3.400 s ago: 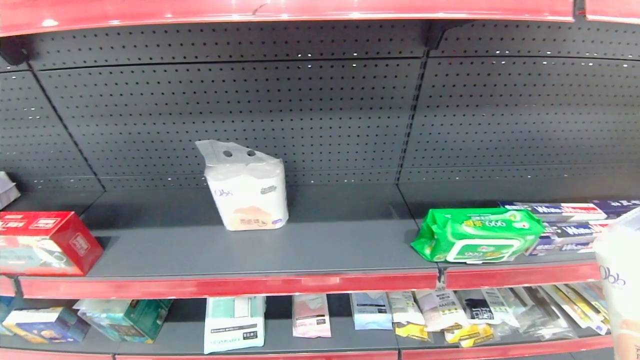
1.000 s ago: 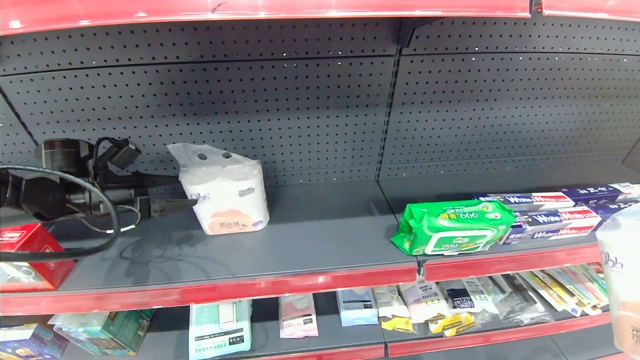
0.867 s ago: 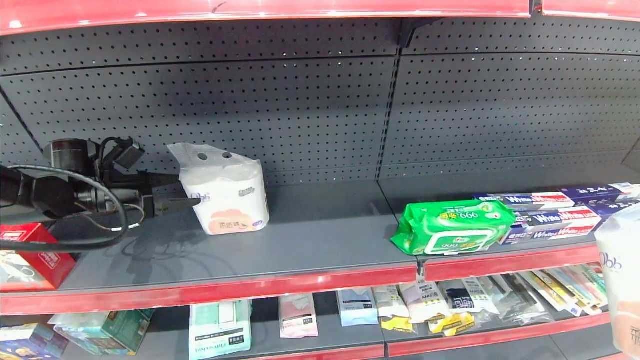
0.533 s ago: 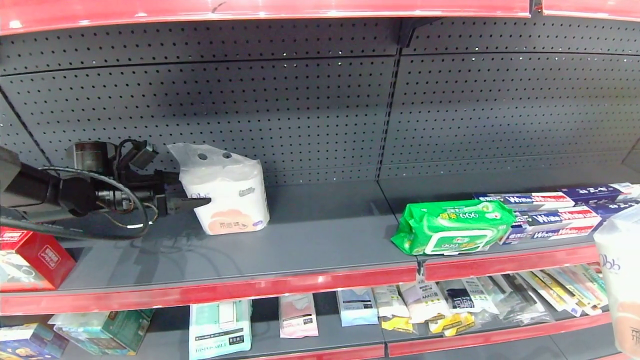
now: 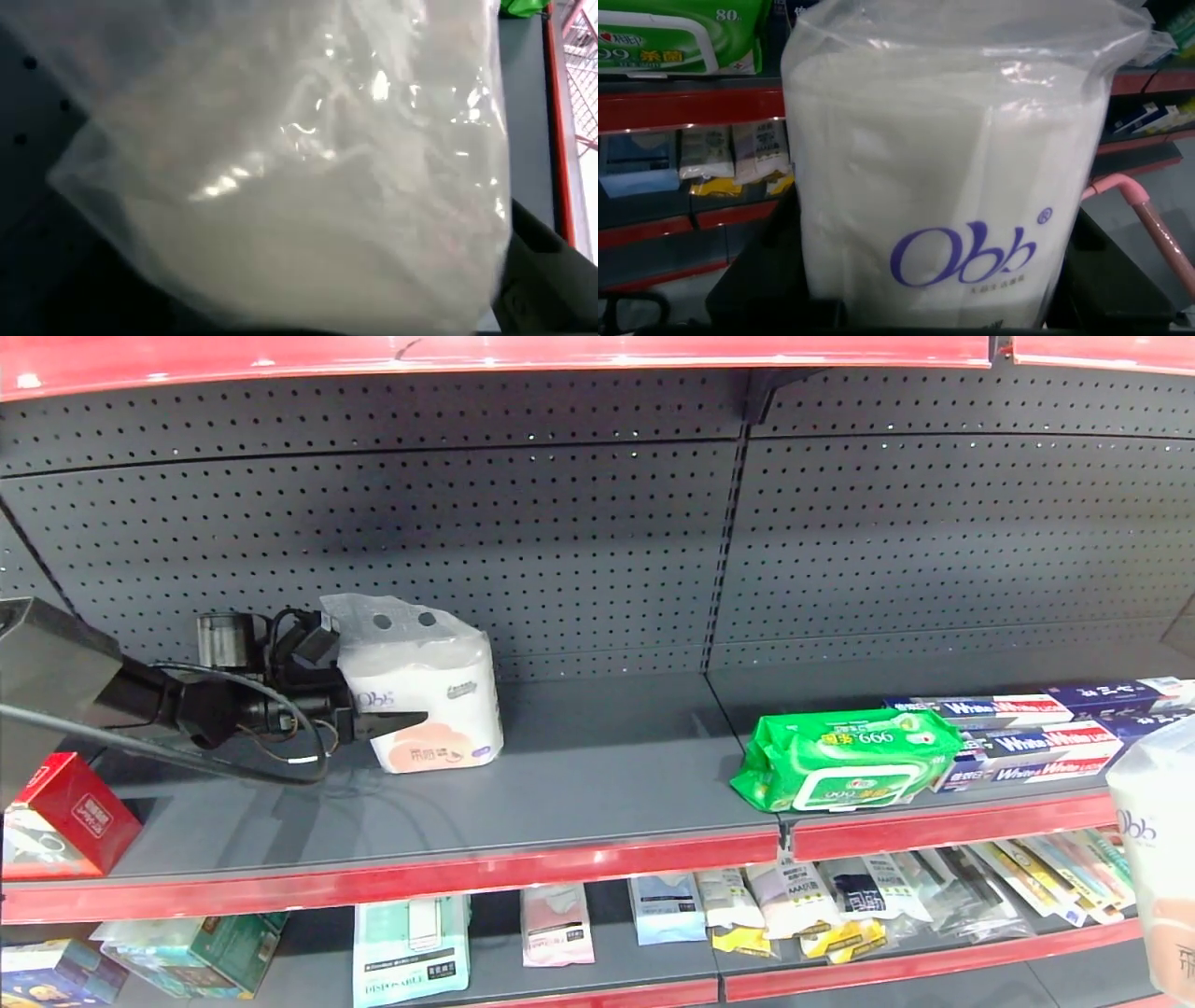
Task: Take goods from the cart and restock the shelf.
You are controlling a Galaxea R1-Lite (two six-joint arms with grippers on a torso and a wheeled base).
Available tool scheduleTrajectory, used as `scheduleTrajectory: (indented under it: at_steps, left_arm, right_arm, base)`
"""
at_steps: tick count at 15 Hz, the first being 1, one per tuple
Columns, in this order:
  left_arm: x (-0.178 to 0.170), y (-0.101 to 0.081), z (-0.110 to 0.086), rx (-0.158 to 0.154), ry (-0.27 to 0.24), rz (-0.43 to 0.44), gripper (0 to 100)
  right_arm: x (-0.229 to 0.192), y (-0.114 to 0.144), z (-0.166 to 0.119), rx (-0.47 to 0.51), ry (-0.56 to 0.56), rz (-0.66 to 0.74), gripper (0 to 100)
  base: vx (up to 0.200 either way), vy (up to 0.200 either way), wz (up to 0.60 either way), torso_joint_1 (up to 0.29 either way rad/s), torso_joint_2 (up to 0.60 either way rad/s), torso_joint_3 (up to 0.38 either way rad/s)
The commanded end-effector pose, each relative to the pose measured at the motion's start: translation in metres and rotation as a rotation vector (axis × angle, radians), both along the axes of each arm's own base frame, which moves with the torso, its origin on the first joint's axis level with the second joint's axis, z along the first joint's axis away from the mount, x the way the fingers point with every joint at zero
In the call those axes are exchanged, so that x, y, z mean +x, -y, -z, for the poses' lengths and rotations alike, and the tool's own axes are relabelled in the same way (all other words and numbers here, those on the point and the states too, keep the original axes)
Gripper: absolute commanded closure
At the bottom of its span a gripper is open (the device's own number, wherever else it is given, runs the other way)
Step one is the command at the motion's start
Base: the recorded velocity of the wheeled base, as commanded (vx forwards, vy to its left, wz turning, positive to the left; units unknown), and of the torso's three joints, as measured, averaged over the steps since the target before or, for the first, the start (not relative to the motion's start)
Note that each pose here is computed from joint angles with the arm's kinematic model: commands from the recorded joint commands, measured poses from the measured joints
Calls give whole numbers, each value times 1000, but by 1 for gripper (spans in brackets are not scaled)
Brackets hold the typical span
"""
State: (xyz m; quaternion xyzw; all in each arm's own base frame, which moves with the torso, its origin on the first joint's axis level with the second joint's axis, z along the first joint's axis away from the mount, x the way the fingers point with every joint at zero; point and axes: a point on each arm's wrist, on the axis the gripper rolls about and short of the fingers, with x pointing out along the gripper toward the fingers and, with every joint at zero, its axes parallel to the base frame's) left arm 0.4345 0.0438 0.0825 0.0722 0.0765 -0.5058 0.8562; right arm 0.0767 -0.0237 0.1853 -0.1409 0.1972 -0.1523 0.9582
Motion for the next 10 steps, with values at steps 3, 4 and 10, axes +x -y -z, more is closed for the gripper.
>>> scheduleTrajectory:
  at_steps: [3, 4, 10]
  left_arm:
    - [3, 7, 4, -9, -8, 13, 0]
    - [4, 7, 4, -9, -5, 13, 0]
    - [6, 15, 1, -5, -4, 7, 0]
  right_arm:
    - [1, 0, 1, 2, -6, 0, 100]
    - [1, 0, 1, 2, -6, 0, 100]
    - [1, 0, 2, 3, -9, 0, 100]
  base:
    - [0, 0, 0, 0, 0, 0]
    - [0, 0, 0, 0, 0, 0]
    - [0, 0, 0, 0, 0, 0]
